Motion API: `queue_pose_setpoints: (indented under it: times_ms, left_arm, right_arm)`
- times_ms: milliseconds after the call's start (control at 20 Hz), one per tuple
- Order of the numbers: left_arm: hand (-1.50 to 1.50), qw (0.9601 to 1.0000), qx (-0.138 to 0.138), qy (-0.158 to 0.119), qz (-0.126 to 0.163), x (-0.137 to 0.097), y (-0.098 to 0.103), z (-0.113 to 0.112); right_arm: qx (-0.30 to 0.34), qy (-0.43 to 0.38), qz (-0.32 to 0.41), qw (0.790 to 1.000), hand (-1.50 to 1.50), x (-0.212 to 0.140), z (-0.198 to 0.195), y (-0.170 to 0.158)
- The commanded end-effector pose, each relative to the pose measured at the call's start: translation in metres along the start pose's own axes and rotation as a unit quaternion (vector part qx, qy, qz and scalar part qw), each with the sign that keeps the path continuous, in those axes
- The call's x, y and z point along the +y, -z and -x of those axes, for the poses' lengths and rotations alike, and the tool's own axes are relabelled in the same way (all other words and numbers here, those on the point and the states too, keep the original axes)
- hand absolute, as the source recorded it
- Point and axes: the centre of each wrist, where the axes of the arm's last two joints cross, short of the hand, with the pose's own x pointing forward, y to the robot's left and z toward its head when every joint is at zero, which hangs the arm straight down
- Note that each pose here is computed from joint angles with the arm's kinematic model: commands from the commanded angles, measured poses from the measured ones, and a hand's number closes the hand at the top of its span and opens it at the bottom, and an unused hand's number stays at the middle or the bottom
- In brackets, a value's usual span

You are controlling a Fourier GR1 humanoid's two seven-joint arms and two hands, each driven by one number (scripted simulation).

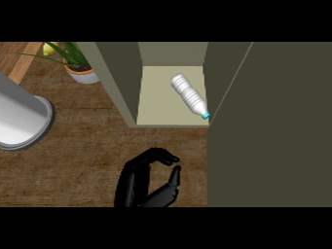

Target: Pick up the bottled water, place it into the cabinet and close the cabinet

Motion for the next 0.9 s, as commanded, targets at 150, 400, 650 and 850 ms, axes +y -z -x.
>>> queue_pose_setpoints:
  times_ms: [150,400,650,850]
  left_arm:
    - [1.5,0.9997,0.009,0.02,0.009,0.031,-0.037,-0.029]
    - [1.5,0.999,0.008,0.042,0.01,0.077,-0.044,-0.054]
    - [1.5,0.9985,-0.018,0.051,0.003,0.095,-0.046,-0.075]
    - [-1.5,0.9994,-0.015,0.029,-0.007,0.115,-0.057,-0.085]
  right_arm:
    - [0.019,-0.045,-0.078,0.996,1.5,0.039,-0.03,0.013]
    - [0.068,-0.045,-0.156,0.984,1.5,0.036,-0.022,0.014]
    - [0.037,-0.049,-0.217,0.974,1.5,0.049,-0.031,0.025]
    - [0.014,-0.051,-0.214,0.975,1.5,0.066,-0.036,0.024]
